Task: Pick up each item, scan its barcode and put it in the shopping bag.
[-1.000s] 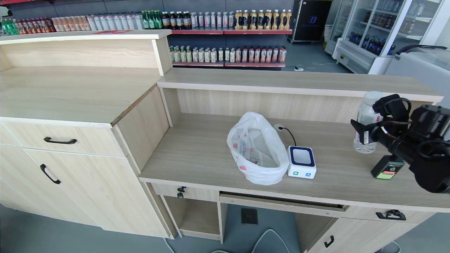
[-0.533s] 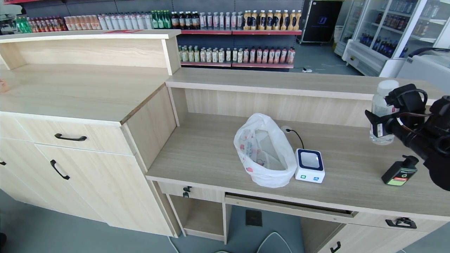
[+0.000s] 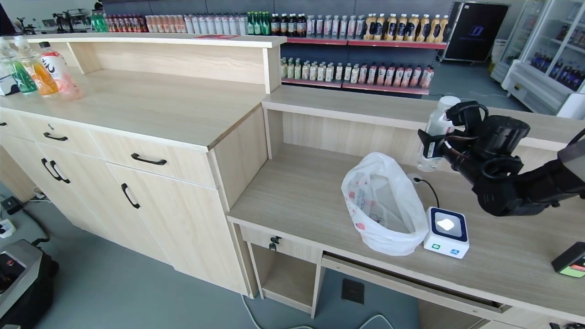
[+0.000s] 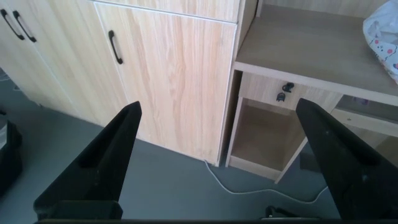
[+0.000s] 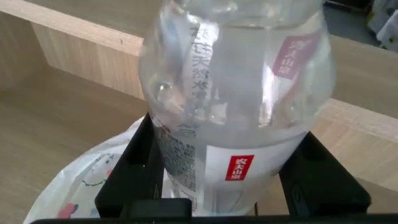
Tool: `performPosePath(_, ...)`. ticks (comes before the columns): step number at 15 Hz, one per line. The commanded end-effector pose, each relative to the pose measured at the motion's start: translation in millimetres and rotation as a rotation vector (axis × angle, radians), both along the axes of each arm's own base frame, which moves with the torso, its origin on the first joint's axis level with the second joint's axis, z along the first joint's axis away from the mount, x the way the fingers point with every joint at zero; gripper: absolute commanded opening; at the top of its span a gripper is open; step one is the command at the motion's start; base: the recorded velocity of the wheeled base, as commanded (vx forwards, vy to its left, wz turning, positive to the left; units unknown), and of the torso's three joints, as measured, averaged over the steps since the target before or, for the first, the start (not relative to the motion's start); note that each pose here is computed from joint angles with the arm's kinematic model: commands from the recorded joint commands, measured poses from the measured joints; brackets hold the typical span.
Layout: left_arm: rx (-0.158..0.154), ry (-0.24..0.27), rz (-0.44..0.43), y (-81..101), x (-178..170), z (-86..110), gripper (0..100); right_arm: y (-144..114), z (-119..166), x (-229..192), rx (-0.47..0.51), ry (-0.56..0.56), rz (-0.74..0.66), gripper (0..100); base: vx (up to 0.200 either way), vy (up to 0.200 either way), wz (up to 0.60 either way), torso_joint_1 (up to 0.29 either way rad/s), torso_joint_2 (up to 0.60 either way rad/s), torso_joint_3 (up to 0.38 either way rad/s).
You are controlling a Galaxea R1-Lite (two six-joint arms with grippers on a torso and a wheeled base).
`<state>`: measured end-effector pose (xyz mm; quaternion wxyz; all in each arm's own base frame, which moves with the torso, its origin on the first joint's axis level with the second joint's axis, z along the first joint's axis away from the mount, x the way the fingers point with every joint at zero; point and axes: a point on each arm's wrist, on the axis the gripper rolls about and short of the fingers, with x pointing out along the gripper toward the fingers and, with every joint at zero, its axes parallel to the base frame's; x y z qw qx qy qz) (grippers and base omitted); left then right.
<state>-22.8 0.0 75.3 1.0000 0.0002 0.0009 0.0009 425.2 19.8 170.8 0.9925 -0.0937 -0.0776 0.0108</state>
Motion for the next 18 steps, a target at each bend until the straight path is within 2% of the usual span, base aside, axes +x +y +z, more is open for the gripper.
performPosePath(1, 0.0, 0.001, 0.0, 0.0, 0.1, 0.1, 100, 16.7, -41.8, 24.1, 0.044, 0.075, 0.075, 0, 0.0, 0.0, 0.0, 0.0, 0.0, 0.0)
performPosePath(8, 0.0, 0.001, 0.001, 0.0, 0.1, 0.1, 100, 33.5, -105.1, 57.3, 0.049, 0.142, 0.164, 0, 0.0, 0.0, 0.0, 0.0, 0.0, 0.0)
performPosePath(12, 0.0, 0.001, 0.001, 0.0, 0.1, 0.1, 100, 46.1, -117.1, 73.5, 0.048, 0.115, 0.187, 0, 0.0, 0.0, 0.0, 0.0, 0.0, 0.0)
performPosePath(18, 0.0, 0.001, 0.0, 0.0, 0.1, 0.1, 100, 41.7, -138.5, 88.8, 0.044, 0.114, 0.21, 0, 0.0, 0.0, 0.0, 0.0, 0.0, 0.0)
